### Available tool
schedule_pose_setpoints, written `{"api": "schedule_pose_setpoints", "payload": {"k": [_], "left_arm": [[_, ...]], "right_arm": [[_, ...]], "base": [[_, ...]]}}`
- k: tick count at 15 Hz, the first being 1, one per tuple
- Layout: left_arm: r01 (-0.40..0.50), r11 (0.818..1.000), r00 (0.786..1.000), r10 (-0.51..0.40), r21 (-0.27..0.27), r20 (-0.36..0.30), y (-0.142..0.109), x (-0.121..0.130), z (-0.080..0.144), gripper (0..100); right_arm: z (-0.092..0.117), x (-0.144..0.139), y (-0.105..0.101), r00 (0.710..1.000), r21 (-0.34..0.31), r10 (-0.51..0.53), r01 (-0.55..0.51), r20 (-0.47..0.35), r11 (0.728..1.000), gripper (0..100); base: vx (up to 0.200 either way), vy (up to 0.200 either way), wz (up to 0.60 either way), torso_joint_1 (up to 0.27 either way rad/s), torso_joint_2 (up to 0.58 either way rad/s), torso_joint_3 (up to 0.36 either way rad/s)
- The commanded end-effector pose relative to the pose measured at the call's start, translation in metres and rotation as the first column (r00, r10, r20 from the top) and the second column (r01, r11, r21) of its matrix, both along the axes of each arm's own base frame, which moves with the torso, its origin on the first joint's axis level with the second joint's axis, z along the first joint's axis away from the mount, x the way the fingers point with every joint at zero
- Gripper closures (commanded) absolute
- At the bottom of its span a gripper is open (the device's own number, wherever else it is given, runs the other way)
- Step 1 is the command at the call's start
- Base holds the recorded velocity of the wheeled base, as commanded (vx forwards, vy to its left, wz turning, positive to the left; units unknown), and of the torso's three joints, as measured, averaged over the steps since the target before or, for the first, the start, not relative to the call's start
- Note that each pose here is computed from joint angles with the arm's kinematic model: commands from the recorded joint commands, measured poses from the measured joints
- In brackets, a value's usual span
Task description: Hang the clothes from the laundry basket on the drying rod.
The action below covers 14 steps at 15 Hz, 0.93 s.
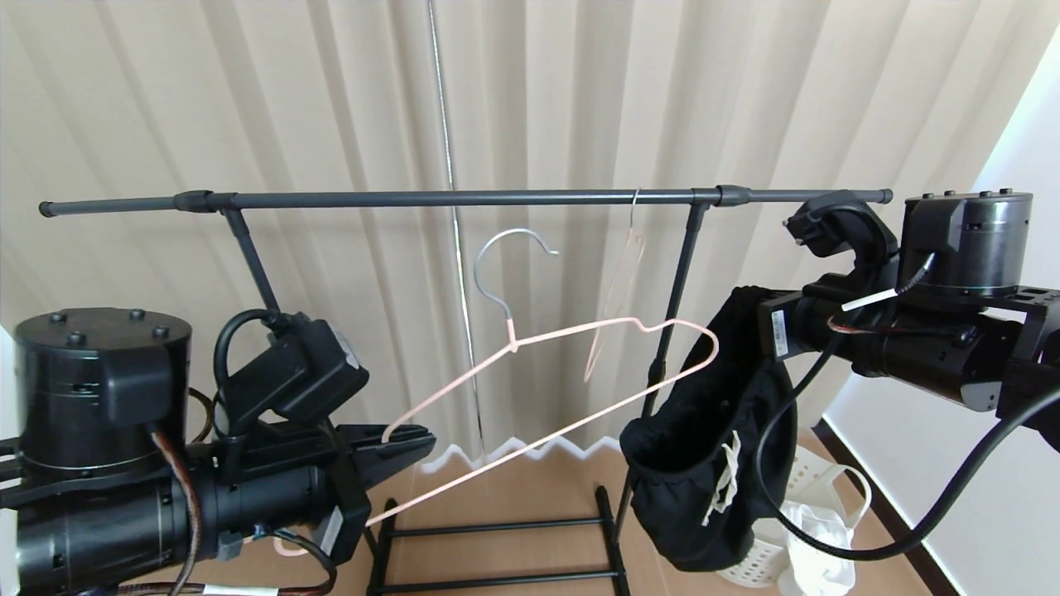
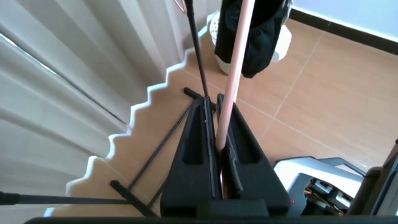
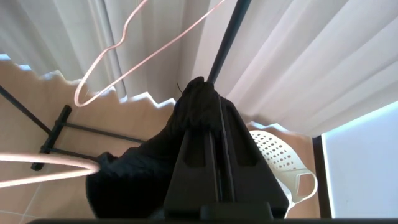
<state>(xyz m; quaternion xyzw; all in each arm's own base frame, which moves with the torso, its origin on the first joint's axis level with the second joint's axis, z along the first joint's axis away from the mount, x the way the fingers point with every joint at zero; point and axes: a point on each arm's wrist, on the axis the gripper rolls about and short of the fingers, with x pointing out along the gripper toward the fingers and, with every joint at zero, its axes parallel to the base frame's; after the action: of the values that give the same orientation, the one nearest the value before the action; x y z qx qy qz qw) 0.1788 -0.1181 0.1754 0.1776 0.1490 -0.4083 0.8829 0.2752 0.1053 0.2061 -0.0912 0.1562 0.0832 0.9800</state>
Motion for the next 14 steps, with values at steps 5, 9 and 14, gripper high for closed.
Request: {"api": "schedule_pose_setpoints", "payload": {"k": [5,9,14], "left_arm": [[0.032,0.999,0.999,-0.031,0.020,-0.039,-0.025,0.023,-0.014,100],[-0.007,1.000,1.000,0.008,0.026,-0.024,-0.034,0.036,-0.020,100],[-0.025,1.000,1.000,0.024,-0.016,-0.009,-0.043,0.048,-0.023,100]], "right_arm": [[-0.004,-0.005,0.017,1.000,-0.028,0.000,0.000,-0.008,1.000,100],[-0.007,-0.009,0.029,0.999,-0.056,-0.034,0.034,-0.002,0.998,100],[-0.006,-0.020,0.050,0.997,-0.086,-0.071,0.073,0.025,0.994,100]], "base": [[0.000,0.000,0.00,0.000,0.00,0.000],[0.000,0.000,0.00,0.000,0.00,0.000],[0.000,0.000,0.00,0.000,0.00,0.000]]}}
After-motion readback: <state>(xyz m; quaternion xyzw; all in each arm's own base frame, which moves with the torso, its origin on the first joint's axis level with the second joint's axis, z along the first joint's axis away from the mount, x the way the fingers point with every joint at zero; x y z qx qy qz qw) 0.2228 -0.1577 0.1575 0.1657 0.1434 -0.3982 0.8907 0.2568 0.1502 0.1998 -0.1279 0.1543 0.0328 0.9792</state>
